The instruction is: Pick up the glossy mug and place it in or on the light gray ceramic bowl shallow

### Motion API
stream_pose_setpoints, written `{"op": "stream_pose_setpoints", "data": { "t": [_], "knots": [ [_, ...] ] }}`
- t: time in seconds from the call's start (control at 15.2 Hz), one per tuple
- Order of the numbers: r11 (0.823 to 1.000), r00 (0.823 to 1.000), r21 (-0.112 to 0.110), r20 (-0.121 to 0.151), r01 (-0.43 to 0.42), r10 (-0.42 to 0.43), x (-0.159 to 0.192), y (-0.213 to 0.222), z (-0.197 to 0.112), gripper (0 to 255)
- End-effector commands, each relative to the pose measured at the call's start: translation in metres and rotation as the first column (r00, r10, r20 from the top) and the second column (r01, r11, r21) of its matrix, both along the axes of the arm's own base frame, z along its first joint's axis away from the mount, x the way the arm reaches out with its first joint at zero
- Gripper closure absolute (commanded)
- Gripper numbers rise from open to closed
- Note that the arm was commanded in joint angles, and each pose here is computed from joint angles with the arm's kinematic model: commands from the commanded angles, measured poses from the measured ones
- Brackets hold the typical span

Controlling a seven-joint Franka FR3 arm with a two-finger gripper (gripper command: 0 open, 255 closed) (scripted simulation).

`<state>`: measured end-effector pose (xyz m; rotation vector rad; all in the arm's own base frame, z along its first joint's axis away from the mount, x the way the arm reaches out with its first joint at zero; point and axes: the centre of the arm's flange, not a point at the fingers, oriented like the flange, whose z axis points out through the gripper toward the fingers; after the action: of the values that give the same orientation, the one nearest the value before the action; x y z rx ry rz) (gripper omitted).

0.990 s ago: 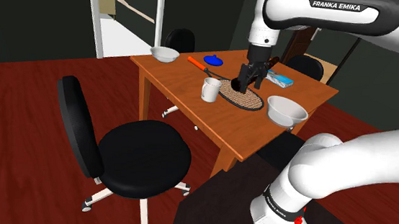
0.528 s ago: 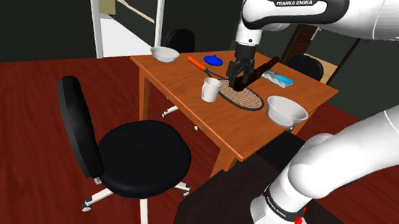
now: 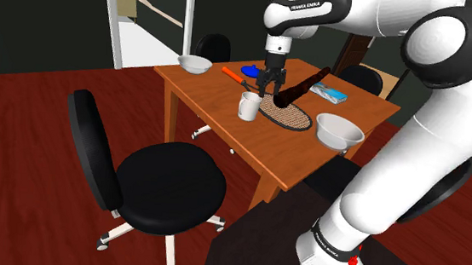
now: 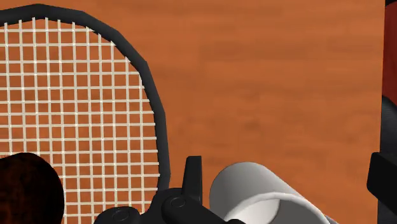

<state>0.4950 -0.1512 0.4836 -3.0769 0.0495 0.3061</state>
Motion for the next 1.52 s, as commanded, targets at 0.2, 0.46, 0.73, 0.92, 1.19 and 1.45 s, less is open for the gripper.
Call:
{"op": "stream_pose_setpoints", "data": {
  "t": [0.2, 0.46, 0.73, 0.92, 1.19, 1.45],
  "knots": [
    [1.0, 1.0, 0.02, -0.008, -0.003, 0.004, 0.057, -0.029, -0.024, 0],
    [1.0, 1.0, 0.027, -0.011, -0.004, 0.005, 0.074, -0.039, -0.043, 0],
    [1.0, 1.0, 0.027, -0.011, -0.004, 0.005, 0.069, -0.038, -0.064, 0],
    [1.0, 1.0, 0.027, -0.011, -0.004, 0.005, 0.068, -0.037, -0.072, 0],
    [1.0, 1.0, 0.027, -0.011, -0.004, 0.005, 0.068, -0.037, -0.072, 0],
    [1.0, 1.0, 0.027, -0.011, -0.004, 0.005, 0.068, -0.037, -0.072, 255]
  ]
}}
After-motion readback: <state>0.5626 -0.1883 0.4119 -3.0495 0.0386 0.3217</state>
